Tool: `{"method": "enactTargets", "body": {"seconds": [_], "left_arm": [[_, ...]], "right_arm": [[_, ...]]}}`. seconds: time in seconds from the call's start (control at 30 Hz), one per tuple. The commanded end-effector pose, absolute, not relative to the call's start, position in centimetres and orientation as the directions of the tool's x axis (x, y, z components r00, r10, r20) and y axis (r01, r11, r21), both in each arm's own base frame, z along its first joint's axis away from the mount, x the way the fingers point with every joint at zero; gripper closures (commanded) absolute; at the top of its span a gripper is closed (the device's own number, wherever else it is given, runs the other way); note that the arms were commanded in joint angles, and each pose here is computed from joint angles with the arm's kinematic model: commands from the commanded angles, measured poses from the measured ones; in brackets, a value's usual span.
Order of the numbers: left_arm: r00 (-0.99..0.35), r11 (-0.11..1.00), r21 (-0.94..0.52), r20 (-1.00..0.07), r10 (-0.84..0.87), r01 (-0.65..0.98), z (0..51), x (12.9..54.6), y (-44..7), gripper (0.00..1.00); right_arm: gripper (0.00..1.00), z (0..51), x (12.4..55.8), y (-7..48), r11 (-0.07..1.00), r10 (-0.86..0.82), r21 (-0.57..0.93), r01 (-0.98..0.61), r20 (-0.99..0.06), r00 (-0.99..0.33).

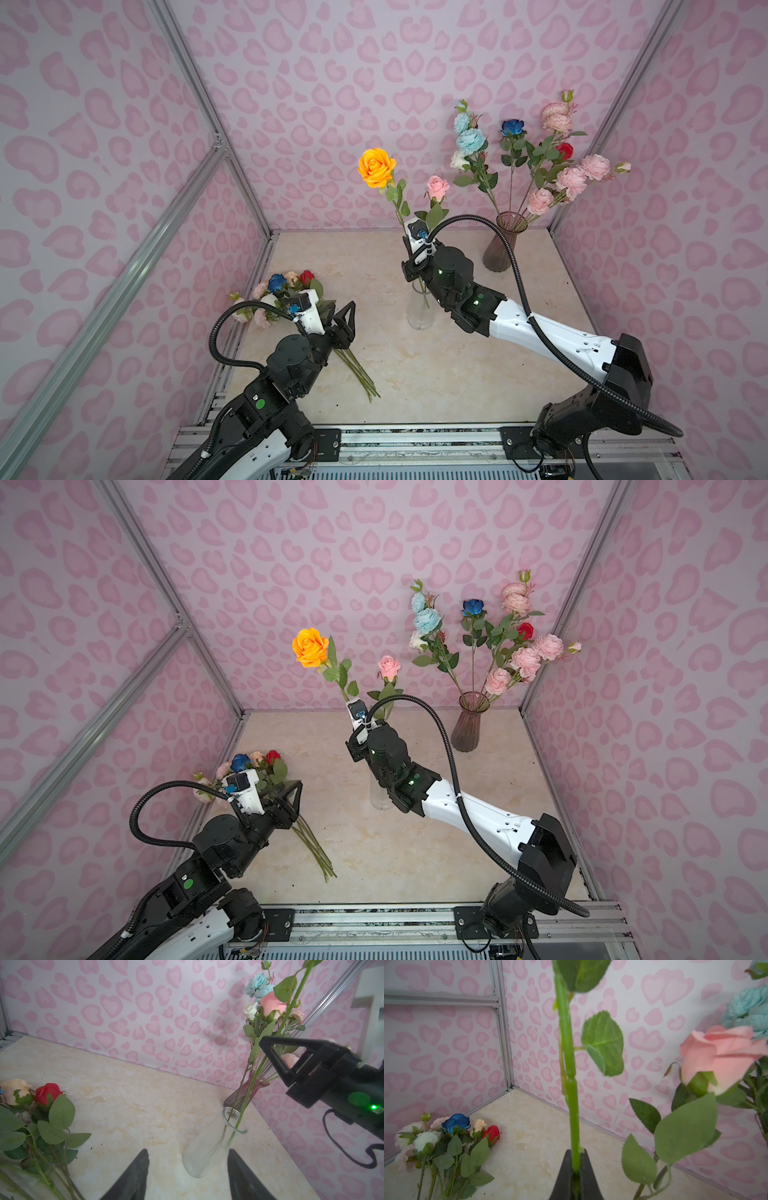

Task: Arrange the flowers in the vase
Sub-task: 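Lower the orange rose into the clear glass cylinder with the right gripper, then open the right gripper and withdraw while the left gripper grasps the red rose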

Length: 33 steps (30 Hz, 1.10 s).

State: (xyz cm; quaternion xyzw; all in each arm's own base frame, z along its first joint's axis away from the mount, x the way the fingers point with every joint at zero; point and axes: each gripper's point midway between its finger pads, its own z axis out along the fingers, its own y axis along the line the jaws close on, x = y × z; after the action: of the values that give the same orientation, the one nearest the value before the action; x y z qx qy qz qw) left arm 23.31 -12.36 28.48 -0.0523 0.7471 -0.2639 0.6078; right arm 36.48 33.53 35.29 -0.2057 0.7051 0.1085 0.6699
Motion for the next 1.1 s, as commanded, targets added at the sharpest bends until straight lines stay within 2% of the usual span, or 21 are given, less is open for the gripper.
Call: {"method": "enactTargets", "body": {"seconds": [0.0,0.3,0.53,0.63,0.8,1.07], "left_arm": [[-0.26,0.859,-0.472,-0.87,-0.419,0.198,27.6,23.8,-12.0,0.38],[-0.299,0.866,-0.467,-0.865,-0.404,0.181,26.8,24.4,-12.8,0.38],[-0.304,0.866,-0.472,-0.86,-0.41,0.166,26.3,24.4,-12.5,0.38],[-0.3,0.869,-0.471,-0.86,-0.413,0.154,26.2,24.4,-12.3,0.38],[-0.315,0.881,-0.458,-0.859,-0.405,0.118,25.4,24.8,-12.1,0.38],[-0.329,0.893,-0.442,-0.859,-0.393,0.089,24.5,25.3,-12.2,0.38]], "right_arm": [[0.9,34.4,36.7,32.4,0.919,-0.12,-0.098,-0.383,-0.992,-0.033],[0.87,30.5,38.0,31.0,0.948,-0.152,-0.118,-0.295,-0.984,-0.094],[0.86,30.6,37.5,30.6,0.95,-0.125,-0.091,-0.299,-0.988,-0.094],[0.81,30.8,37.2,30.4,0.95,-0.113,-0.079,-0.302,-0.989,-0.094],[0.66,31.1,36.8,30.0,0.951,-0.107,-0.075,-0.3,-0.99,-0.093],[0.63,32.1,35.4,29.6,0.947,-0.079,-0.051,-0.318,-0.994,-0.076]]}}
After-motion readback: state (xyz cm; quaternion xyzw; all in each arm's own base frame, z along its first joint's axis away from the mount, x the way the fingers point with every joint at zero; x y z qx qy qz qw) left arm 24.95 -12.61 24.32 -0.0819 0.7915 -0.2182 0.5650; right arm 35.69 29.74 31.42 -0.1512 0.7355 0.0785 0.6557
